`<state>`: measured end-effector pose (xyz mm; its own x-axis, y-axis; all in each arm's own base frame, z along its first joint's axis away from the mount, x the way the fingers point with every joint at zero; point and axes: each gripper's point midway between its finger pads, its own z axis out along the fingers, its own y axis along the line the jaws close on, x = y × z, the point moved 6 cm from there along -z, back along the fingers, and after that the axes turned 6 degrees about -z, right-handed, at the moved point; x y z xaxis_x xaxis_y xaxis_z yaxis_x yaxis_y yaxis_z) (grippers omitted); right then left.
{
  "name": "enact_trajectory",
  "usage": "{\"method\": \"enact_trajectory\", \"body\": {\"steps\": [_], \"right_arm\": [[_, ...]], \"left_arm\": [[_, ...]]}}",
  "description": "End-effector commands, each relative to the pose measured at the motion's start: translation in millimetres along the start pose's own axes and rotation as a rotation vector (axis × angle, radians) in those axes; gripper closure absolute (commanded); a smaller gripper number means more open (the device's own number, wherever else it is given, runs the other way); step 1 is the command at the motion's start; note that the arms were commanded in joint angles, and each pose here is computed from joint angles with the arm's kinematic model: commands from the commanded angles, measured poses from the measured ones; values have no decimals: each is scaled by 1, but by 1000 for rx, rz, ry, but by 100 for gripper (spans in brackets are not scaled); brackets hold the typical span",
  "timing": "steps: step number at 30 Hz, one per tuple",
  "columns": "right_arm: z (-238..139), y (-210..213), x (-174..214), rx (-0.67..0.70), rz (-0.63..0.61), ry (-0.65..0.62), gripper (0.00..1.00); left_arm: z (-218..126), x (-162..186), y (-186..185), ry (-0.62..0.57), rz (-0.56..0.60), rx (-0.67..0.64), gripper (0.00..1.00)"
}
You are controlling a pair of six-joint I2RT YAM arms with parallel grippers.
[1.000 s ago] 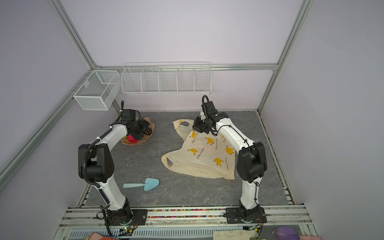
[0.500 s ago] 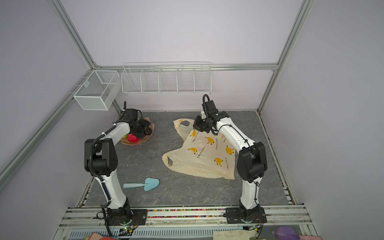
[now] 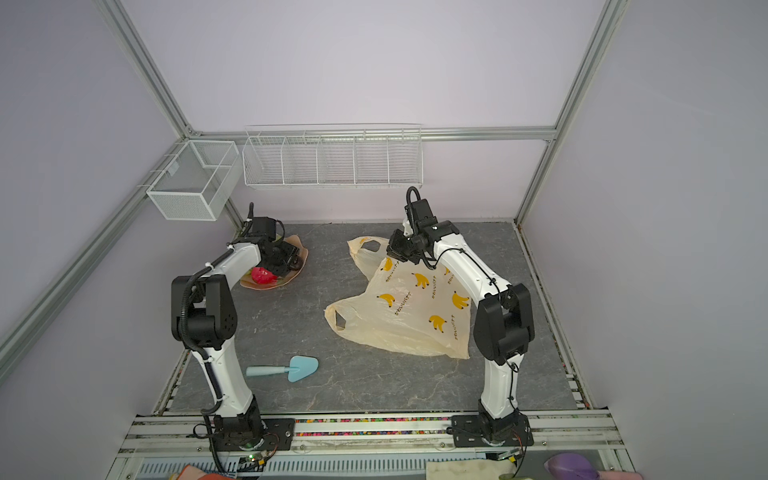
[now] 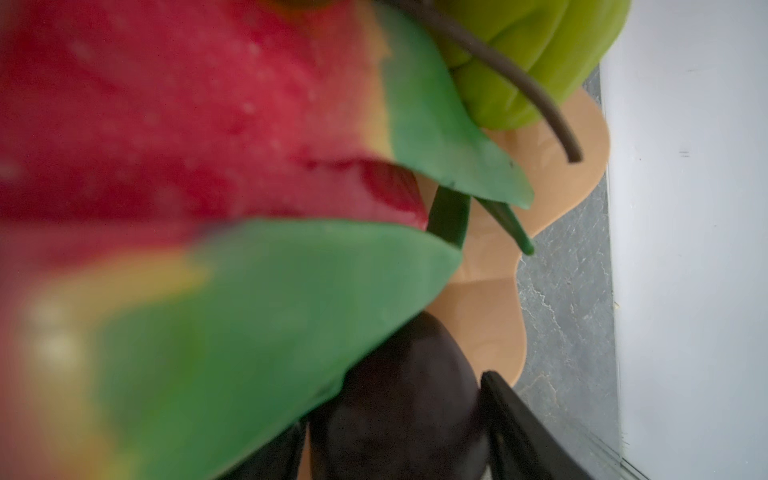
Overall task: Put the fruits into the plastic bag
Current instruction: 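Grasp the dark purple plum beside the dragon fruit with the left gripper, then lift the plum with the left gripper and carry it over the bag opening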
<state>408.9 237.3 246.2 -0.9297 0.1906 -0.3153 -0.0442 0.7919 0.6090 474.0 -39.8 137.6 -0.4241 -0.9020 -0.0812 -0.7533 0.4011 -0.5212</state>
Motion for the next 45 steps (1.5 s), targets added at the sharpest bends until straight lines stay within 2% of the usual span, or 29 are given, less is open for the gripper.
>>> {"method": "enact_trajectory", "body": {"steps": [1, 9, 14, 24, 28, 32, 39, 45], "right_arm": [[0, -2, -5, 11, -3, -7, 93], [-2, -3, -4, 17, 1, -11, 94], [-4, -3, -4, 20, 1, -15, 94], [-7, -3, -2, 29, -6, -15, 93], [-8, -3, -2, 25, -10, -15, 93], [-8, -2, -1, 23, -15, -9, 94], [-7, -1, -2, 17, -15, -7, 93], [-9, 0, -2, 17, -18, -5, 94]], "left_arm": [[3, -3, 5, -11, 0, -32, 39], [2, -1, 9, -4, 8, -27, 49], [-11, -1, 0, -11, 32, 12, 54], [-64, 4, -23, -39, 130, 125, 57], [-86, 15, -32, -30, 206, 204, 58], [-102, 34, -42, 23, 324, 303, 61], [-107, 91, -59, 237, 581, 521, 67], [-95, 124, -59, 373, 671, 604, 69]]}}
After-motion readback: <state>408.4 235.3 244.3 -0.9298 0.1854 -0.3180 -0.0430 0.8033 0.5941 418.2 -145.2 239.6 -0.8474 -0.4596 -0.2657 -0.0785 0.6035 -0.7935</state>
